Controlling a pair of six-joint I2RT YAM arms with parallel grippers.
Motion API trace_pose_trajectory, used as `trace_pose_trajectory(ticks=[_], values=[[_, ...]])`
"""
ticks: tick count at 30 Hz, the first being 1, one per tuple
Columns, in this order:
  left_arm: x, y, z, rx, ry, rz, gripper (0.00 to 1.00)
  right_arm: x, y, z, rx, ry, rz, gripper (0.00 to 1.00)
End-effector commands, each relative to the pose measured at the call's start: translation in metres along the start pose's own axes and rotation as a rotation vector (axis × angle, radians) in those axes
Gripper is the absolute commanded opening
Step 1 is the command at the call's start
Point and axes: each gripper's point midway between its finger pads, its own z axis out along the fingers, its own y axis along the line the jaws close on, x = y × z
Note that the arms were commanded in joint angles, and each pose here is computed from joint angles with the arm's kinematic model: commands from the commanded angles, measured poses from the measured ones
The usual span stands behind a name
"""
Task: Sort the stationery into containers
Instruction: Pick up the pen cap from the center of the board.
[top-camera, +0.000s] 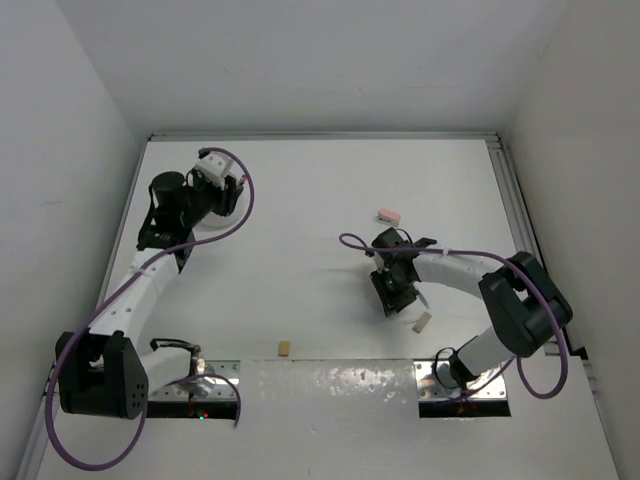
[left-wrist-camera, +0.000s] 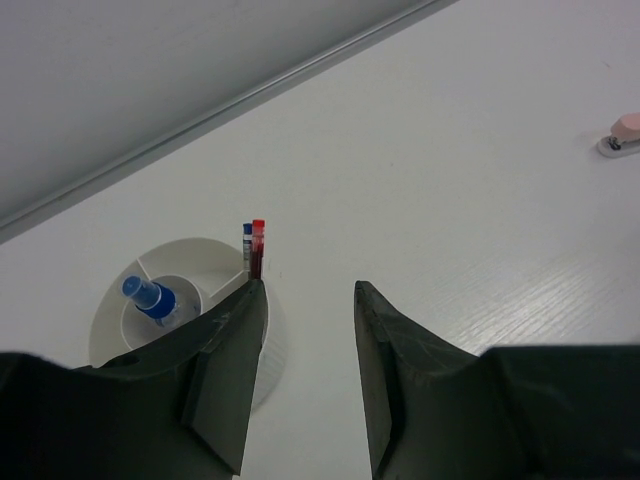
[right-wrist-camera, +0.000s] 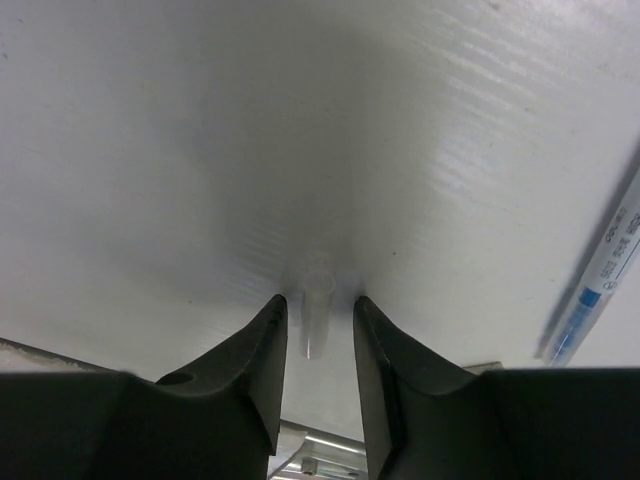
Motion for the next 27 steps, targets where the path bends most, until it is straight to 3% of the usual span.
trace_pose_trajectory(ticks=[1,5,7,11,14,15,17,18,23,27], values=[[-0.021,0.001,-0.002,-0.015,-0.072,0.02,0.39,0.005,0.001,0.0,-0.001,-0.011,0.012,0.32],[-0.025,0.002,-0.002,-0.017,-0.081,0.024,0.39,0.002,0.001,0.001,-0.001,-0.007,0.001,0.14],[-0.026,0.0,-0.003,-0.007,-0.087,0.024,0.39,-0.003,0.001,-0.002,0.0,-0.015,-0.012,0.0],[-0.033,-0.02,-0.005,0.107,-0.119,0.043,0.43,-0.031,0.011,-0.025,-0.049,-0.09,-0.106,0.0],[-0.04,-0.064,-0.015,0.37,-0.182,0.103,0.53,-0.094,0.034,-0.075,-0.131,-0.292,-0.255,0.0],[-0.043,-0.09,-0.024,0.528,-0.221,0.12,0.56,-0.133,0.046,-0.105,-0.146,-0.428,-0.336,0.0],[-0.043,-0.112,-0.034,0.661,-0.256,0.128,0.57,-0.168,0.062,-0.134,-0.178,-0.568,-0.439,0.0],[-0.045,-0.129,-0.042,0.754,-0.281,0.139,0.58,-0.199,0.075,-0.156,-0.184,-0.713,-0.517,0.0],[-0.057,-0.15,-0.054,0.84,-0.32,0.14,0.59,-0.246,0.128,-0.202,-0.287,-1.107,-0.772,0.0],[-0.066,-0.151,-0.058,0.847,-0.338,0.13,0.59,-0.248,0.159,-0.221,-0.388,-1.239,-0.869,0.0]])
